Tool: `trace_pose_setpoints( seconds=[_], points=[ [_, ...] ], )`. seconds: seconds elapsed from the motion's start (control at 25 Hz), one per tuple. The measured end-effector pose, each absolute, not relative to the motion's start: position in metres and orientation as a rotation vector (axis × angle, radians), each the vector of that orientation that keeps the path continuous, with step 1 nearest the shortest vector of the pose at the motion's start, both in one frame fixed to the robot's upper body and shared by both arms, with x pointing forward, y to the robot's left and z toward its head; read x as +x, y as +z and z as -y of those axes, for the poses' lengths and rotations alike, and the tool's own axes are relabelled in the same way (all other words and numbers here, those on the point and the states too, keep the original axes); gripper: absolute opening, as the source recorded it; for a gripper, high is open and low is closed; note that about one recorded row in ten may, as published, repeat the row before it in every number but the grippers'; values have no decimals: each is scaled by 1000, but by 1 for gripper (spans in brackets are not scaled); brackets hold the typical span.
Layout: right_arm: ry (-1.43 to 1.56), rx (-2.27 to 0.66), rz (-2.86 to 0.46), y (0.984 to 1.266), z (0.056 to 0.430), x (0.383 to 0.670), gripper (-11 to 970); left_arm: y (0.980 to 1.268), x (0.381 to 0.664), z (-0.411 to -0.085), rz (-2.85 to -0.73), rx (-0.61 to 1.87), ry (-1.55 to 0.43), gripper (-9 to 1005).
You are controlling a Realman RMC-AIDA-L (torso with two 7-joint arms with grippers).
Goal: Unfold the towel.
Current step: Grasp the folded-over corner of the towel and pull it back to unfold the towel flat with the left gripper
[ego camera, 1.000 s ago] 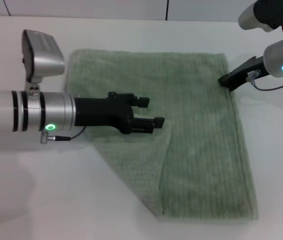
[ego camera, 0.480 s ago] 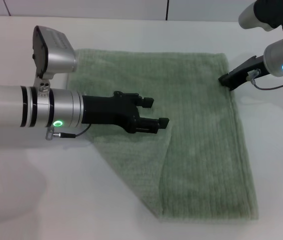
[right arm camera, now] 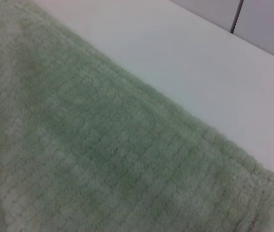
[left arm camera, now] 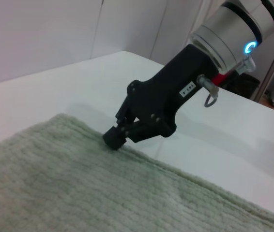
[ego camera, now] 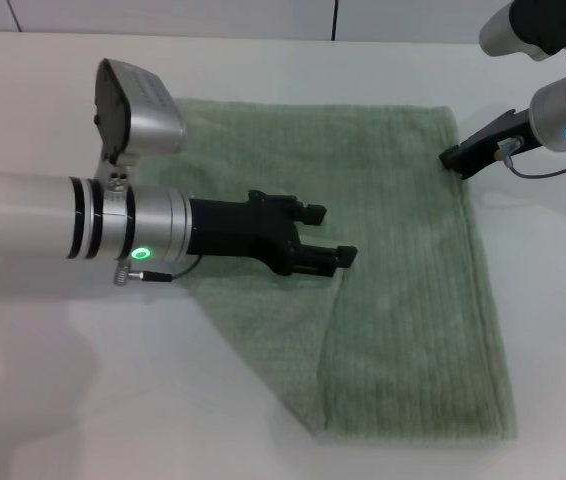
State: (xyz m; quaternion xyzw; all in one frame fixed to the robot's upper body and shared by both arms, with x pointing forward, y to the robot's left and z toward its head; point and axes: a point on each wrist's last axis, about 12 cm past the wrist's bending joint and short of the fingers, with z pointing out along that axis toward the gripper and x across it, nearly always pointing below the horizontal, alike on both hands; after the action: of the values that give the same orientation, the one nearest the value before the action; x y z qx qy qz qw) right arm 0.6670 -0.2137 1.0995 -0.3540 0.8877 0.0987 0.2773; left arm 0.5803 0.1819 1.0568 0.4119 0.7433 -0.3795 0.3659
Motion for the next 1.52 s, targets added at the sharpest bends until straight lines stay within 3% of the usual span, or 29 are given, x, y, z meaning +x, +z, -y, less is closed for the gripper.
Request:
trace_pose_setpoints(
  seconds=[0.84, 1.52],
  points=[
    [259, -959, -2382, 1101, 214, 668, 1, 1045, 579, -161, -1936, 1065, -918, 785],
    [261, -959, -2384, 1100, 214, 667, -1, 1044, 583, -166, -1956, 1111, -859, 785]
  ],
)
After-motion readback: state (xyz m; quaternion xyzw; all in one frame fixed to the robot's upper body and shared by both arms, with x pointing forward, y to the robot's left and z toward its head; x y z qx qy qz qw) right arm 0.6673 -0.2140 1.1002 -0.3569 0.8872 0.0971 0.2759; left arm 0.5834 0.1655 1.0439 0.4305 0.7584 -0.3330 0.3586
